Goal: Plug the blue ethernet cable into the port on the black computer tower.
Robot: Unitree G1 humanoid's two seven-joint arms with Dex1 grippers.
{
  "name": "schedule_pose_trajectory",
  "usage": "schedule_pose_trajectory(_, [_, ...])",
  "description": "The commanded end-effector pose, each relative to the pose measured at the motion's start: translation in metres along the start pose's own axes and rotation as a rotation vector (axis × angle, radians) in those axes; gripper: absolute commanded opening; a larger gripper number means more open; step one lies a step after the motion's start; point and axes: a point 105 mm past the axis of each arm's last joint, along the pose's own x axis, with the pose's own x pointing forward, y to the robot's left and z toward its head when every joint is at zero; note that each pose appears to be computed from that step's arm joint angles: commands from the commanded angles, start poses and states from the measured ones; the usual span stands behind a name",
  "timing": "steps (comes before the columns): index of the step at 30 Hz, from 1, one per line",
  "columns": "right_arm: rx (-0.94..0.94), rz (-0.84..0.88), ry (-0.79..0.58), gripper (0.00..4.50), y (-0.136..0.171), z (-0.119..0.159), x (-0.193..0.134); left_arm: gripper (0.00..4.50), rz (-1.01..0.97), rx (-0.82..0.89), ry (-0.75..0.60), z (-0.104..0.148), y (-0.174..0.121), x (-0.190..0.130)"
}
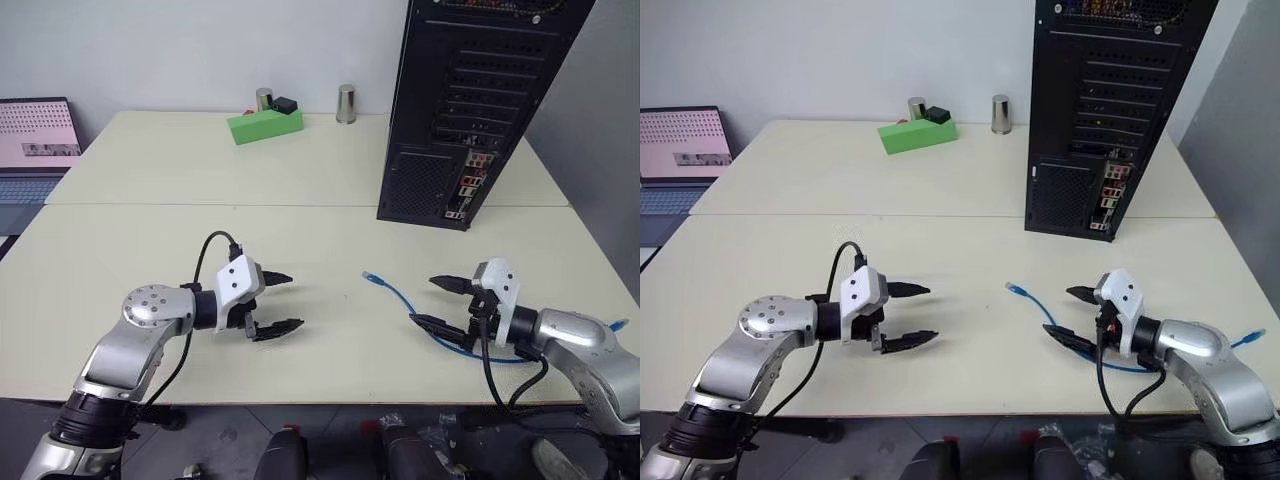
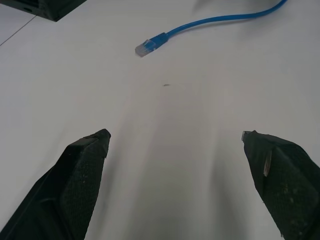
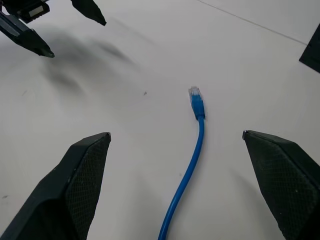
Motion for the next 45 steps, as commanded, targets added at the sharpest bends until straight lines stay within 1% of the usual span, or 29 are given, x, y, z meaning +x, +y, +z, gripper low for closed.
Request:
schedule_pose_trajectory(1, [-0.046,-0.003,-0.009,4.49,0.001,0.005,0.003,4.5,-0.02,0.045,-0.044,0.017,-0.002,-0.001])
schedule_pose_trajectory(7, [-0.051,-0.049,0.007,4.49,-0.004,0.0,0.009,4.5,-0.012,0.051,-0.036,0.018,-0.002,0.0])
schedule_pose_trajectory(13, [-0.068,-0.107,0.003,4.49,-0.012,-0.002,0.036,4.5,-0.013,0.052,-0.033,0.018,0.0,0.001])
schedule_pose_trajectory(17, [-0.058,-0.142,0.031,4.49,-0.024,-0.011,0.058,4.5,-0.02,0.039,-0.061,0.023,0.002,0.002])
schedule_pose_trajectory(20, [-0.053,-0.123,0.065,4.49,-0.027,-0.021,0.069,4.5,-0.023,0.052,-0.073,0.026,0.004,0.001])
schedule_pose_trajectory(25, [-0.057,-0.085,0.088,4.49,-0.028,-0.028,0.08,4.5,-0.027,0.062,-0.077,0.027,0.004,0.001])
schedule_pose_trajectory(33, [-0.057,-0.039,0.125,4.49,-0.021,-0.039,0.085,4.5,-0.045,0.076,-0.076,0.025,0.0,0.003])
schedule_pose_trajectory(37, [-0.003,-0.064,0.132,3.82,-0.028,-0.041,0.085,4.5,-0.054,0.084,-0.08,0.024,0.001,0.004])
schedule_pose_trajectory(40, [0.001,-0.061,0.146,2.95,-0.029,-0.042,0.085,4.5,-0.059,0.094,-0.078,0.024,0.003,0.004])
schedule_pose_trajectory(44, [-0.017,-0.043,0.16,2.01,-0.029,-0.042,0.085,4.5,-0.069,0.109,-0.075,0.023,0.006,0.007])
schedule_pose_trajectory(45, [-0.028,-0.036,0.159,1.83,-0.028,-0.04,0.085,4.5,-0.071,0.11,-0.076,0.023,0.007,0.008])
